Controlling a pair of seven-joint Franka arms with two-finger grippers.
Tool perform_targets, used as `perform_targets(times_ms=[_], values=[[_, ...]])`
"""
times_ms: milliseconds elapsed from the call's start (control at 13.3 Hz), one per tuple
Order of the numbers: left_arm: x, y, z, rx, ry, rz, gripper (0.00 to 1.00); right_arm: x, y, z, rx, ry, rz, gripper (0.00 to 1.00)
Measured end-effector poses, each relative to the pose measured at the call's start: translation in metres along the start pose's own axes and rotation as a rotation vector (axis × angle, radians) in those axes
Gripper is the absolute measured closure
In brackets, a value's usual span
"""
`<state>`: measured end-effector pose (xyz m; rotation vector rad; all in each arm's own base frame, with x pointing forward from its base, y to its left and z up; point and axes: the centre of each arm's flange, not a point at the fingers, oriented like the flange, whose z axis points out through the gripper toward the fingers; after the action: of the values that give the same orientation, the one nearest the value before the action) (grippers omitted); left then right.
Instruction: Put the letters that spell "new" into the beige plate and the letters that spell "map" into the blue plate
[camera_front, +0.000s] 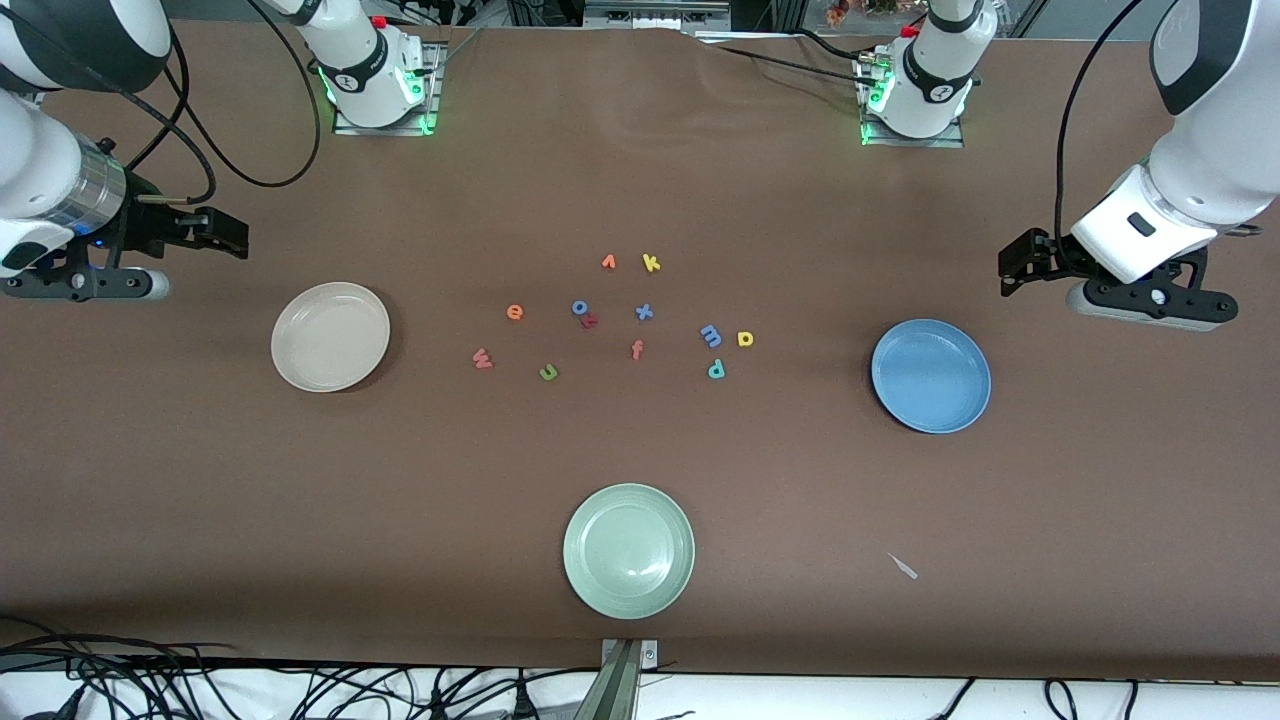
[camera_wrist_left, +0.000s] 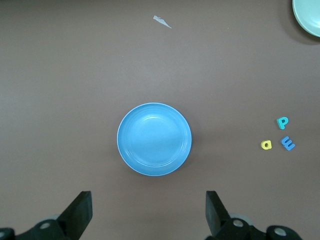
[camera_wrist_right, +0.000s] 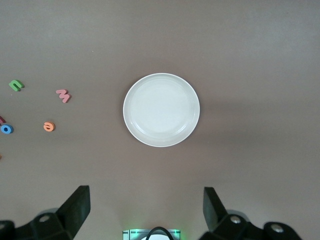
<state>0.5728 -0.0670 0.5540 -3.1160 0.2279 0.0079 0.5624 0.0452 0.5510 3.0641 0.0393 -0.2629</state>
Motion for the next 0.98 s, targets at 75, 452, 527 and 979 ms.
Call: perform_targets(times_ms=[75, 452, 527, 979], values=[[0.0000, 0.0000, 0.0000, 0.000, 0.000, 0.000, 0.00, 0.0000, 0.0000, 0.0000, 0.000, 0.000, 0.000, 0.00], [0.0000, 0.0000, 0.0000, 0.000, 0.000, 0.000, 0.00, 0.0000, -0.0004, 0.0000, 0.000, 0.000, -0.001, 0.00], [0.0000, 0.0000, 0.0000, 0.000, 0.000, 0.000, 0.00, 0.0000, -0.0004, 0.0000, 0.000, 0.000, -0.001, 0.00], [-0.0002, -0.0068, 0.0001, 0.000, 0.000, -0.012, 0.00, 0.0000, -0.0010, 0.0000, 0.000, 0.000, -0.002, 0.00]])
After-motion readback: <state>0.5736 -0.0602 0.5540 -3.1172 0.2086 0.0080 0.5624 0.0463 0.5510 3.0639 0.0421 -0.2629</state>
